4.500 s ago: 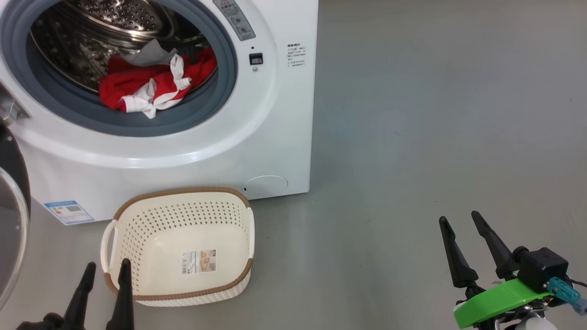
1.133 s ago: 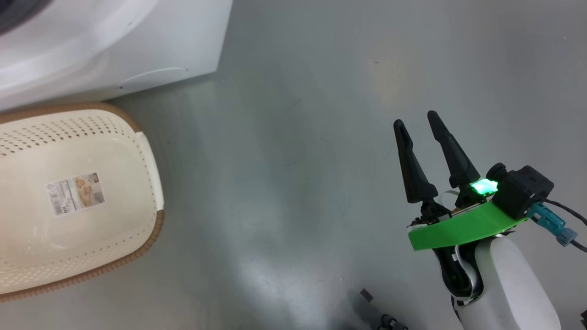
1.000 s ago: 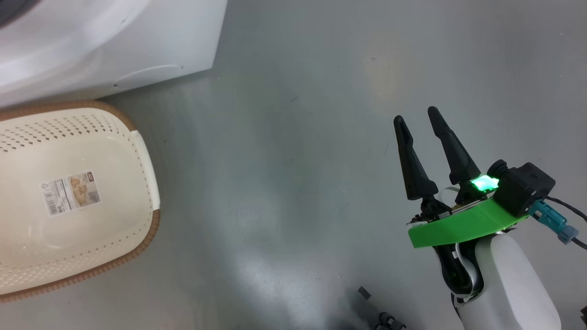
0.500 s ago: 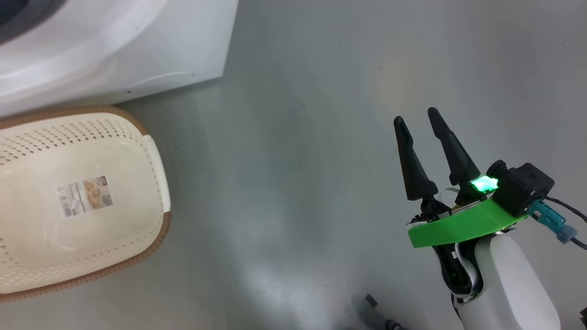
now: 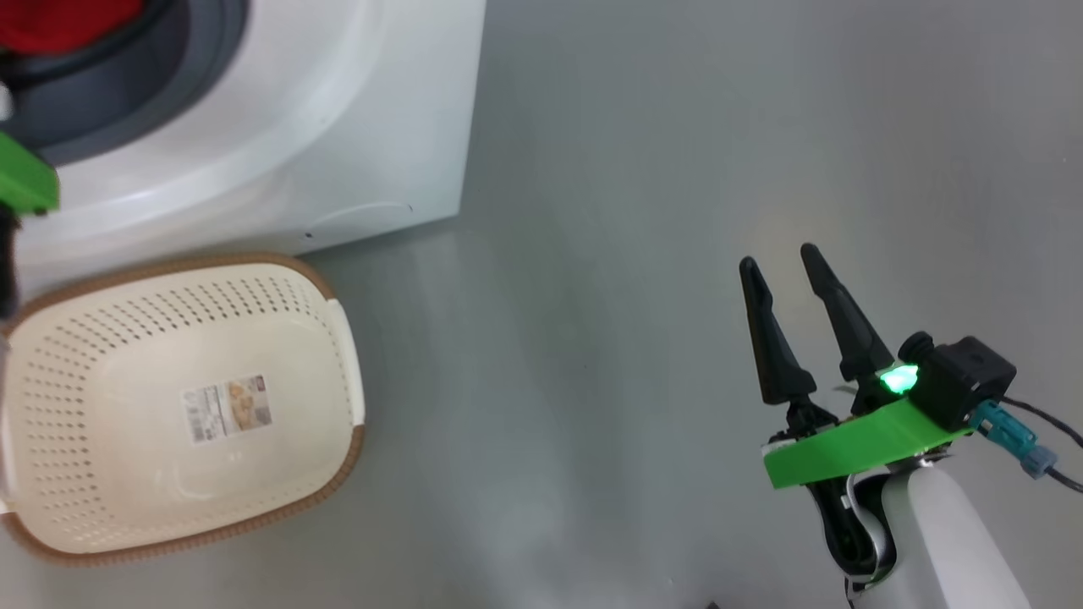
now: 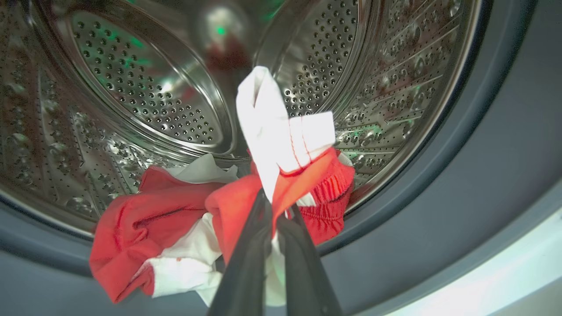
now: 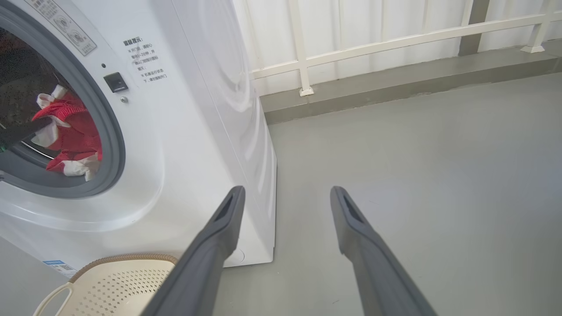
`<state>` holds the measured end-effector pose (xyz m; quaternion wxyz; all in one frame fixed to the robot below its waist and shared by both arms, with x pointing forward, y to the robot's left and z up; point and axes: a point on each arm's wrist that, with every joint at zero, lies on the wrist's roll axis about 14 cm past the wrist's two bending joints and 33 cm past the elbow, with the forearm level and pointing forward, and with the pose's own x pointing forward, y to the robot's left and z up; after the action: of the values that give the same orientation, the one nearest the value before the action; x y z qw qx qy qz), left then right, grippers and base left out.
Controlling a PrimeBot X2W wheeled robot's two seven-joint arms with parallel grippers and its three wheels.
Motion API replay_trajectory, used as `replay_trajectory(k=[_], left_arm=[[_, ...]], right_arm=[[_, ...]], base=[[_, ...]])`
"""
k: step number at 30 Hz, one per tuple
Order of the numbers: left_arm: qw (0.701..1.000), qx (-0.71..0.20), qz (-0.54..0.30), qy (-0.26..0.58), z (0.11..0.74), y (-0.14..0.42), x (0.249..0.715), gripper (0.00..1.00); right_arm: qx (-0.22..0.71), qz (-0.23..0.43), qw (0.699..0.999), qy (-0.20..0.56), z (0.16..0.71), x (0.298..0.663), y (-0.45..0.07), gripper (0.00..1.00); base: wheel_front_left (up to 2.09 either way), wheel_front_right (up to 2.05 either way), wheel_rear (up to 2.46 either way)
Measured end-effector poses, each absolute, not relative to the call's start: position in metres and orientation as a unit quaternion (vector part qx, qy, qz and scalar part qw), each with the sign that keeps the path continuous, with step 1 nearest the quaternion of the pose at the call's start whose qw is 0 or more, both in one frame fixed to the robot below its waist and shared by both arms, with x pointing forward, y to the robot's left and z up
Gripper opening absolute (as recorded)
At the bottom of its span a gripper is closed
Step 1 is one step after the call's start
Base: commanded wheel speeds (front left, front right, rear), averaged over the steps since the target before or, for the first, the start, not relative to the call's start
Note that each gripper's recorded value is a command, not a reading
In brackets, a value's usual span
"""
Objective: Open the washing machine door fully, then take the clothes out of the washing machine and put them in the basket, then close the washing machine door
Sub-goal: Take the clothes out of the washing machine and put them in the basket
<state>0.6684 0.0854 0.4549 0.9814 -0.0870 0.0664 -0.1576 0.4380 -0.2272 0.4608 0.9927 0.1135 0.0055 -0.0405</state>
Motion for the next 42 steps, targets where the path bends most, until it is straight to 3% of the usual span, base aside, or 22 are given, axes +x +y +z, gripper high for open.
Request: replay_trajectory(k=[15, 42], left_arm=[[0.978, -0.162, -0.115, -0.057, 0.533, 0.120, 0.594, 0.00], [0.952, -0.191, -0.094, -0.222, 0.616, 0.159, 0.509, 0.00]], right_arm=[[0.121, -0.032, 0.992, -0.018, 0.484, 0.412, -0.218, 1.00], [0.124, -0.016, 0.992, -0.025, 0.489, 0.414, -0.206, 1.00]], base=[[0.00, 0.00, 0.00], [0.00, 0.00, 0.00]])
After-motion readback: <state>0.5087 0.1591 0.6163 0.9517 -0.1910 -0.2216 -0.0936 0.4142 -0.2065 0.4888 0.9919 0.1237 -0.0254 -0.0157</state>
